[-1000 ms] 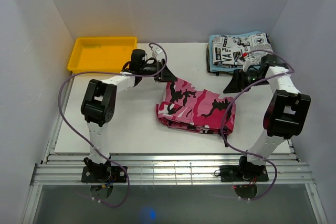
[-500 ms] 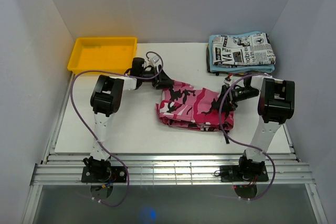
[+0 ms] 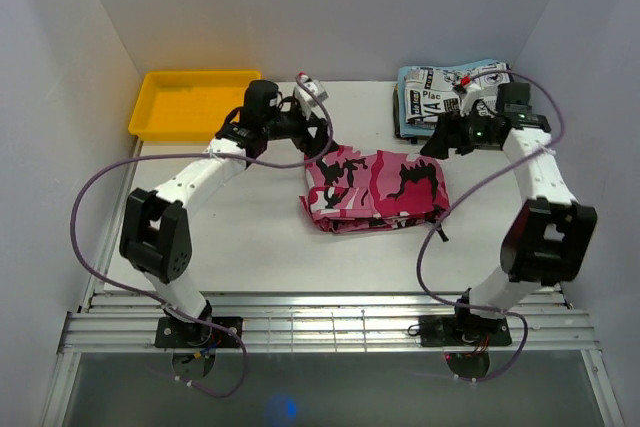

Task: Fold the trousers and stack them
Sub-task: Neatly place the folded trousers to the corner

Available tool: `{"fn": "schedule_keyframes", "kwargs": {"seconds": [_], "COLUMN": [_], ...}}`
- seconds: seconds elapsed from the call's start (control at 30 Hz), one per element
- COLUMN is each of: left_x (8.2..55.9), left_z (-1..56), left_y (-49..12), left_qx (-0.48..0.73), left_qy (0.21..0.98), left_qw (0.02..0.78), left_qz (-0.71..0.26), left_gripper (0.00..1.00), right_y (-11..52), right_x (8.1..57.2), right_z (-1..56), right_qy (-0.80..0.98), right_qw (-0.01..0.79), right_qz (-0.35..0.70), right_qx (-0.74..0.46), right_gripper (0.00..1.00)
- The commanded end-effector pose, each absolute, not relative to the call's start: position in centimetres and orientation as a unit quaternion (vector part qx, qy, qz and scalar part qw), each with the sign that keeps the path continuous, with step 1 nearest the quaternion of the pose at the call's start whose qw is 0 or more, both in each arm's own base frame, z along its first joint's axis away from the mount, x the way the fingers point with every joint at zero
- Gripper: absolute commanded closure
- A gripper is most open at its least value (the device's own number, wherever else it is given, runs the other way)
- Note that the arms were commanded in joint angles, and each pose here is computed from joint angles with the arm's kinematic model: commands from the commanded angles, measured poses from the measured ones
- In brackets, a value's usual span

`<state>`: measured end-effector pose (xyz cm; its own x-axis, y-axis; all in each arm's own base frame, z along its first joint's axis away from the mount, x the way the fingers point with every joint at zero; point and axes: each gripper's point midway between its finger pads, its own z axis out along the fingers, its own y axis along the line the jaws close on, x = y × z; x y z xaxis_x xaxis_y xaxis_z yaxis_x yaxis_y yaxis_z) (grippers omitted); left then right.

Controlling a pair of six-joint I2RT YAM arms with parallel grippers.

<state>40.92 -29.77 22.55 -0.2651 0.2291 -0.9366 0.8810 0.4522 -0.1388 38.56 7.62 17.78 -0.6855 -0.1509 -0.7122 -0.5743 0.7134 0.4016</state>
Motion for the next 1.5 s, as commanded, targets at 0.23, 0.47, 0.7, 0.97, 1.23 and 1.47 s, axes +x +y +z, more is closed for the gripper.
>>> {"fn": "schedule_keyframes", "kwargs": {"seconds": [0.23, 0.47, 0.7, 0.97, 1.23, 1.47], "left_x": [35.1, 29.1, 28.2, 27.7, 26.1, 25.4], "left_z": [17.6, 12.5, 11.2, 14.5, 15.9, 15.2], "left_y": [-37.1, -46.5, -50.2, -47.9, -45.9, -46.3], "left_qx": [0.593, 0.639, 0.622, 0.575, 0.578, 0.603], "left_qy": [0.610, 0.548, 0.563, 0.581, 0.563, 0.522], "left_qw": [0.484, 0.509, 0.506, 0.522, 0.534, 0.545], "left_qz": [-0.204, -0.179, -0.199, -0.243, -0.250, -0.259], "left_gripper": [0.10, 0.33, 0.36, 0.24, 0.19, 0.02], "right_y": [2.7, -0.5, -0.6, -0.1, 2.0, 3.5], "right_x": [34.8, 31.3, 29.3, 29.0, 29.3, 29.4], "right_z": [21.4, 14.8, 7.8, 2.6, 1.1, 1.6], "right_qy": [0.867, 0.897, 0.908, 0.904, 0.897, 0.888], "right_qw": [0.425, 0.335, 0.254, 0.214, 0.186, 0.178], "right_qz": [0.210, 0.288, 0.314, 0.335, 0.367, 0.395], "right_qx": [-0.154, 0.018, 0.111, 0.158, 0.163, 0.157], "right_gripper": [0.10, 0.09, 0.03, 0.00, 0.15, 0.54]}}
